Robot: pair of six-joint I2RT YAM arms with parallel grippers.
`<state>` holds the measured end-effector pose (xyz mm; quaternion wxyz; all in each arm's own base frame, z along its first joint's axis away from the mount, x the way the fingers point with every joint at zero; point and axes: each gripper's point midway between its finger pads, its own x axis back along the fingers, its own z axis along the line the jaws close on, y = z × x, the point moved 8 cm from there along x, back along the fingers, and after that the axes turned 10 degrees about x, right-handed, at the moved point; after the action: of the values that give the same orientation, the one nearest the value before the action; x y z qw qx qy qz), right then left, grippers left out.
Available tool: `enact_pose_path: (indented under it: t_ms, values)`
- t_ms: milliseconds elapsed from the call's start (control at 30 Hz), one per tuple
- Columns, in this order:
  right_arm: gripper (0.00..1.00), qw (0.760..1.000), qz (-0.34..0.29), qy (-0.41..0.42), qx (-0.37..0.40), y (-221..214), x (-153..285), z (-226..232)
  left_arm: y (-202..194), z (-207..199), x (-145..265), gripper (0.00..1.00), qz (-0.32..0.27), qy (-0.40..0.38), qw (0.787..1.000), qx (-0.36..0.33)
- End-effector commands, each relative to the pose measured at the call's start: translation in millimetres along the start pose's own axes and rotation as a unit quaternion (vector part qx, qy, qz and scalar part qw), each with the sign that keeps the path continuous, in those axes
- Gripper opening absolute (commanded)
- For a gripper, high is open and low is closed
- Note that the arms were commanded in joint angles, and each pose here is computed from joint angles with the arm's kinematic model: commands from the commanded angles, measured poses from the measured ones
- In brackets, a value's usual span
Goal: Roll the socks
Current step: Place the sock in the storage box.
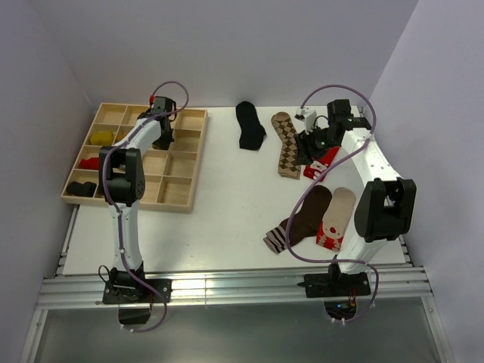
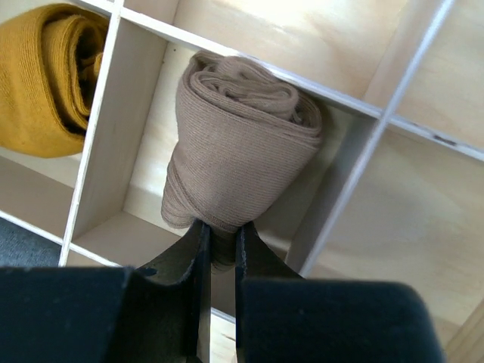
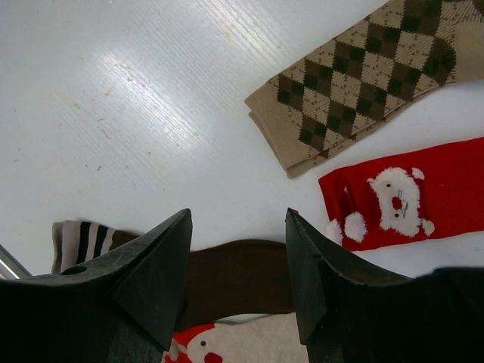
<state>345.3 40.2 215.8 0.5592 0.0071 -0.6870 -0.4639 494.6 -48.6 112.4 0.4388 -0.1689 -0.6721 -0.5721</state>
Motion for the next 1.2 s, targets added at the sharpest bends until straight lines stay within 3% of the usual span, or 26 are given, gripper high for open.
enact_pose_path:
  t_ms: [0,233,567,833,1167]
  values:
    - [0.60,1.000,-0.002,-0.001,0.002,-1,0,-2,-3,-3,-8,0.09,0.048,-0.032,0.998,0.026]
    - [0.60,1.000,0.008,-0.004,0.000,-4,1,-2,0,1,5,0.41,0.050,-0.061,0.996,0.035]
    - [0.60,1.000,0.015,-0.018,0.002,-4,5,-3,36,5,55,0.49,-0.005,-0.096,0.994,0.055]
    - [0.61,0.999,0.021,-0.028,-0.001,-5,4,-6,42,15,74,0.56,-0.011,-0.090,0.994,0.060]
    - [0.62,0.998,0.045,-0.051,-0.003,-19,-5,-11,50,20,138,0.54,-0.061,-0.138,0.986,0.077]
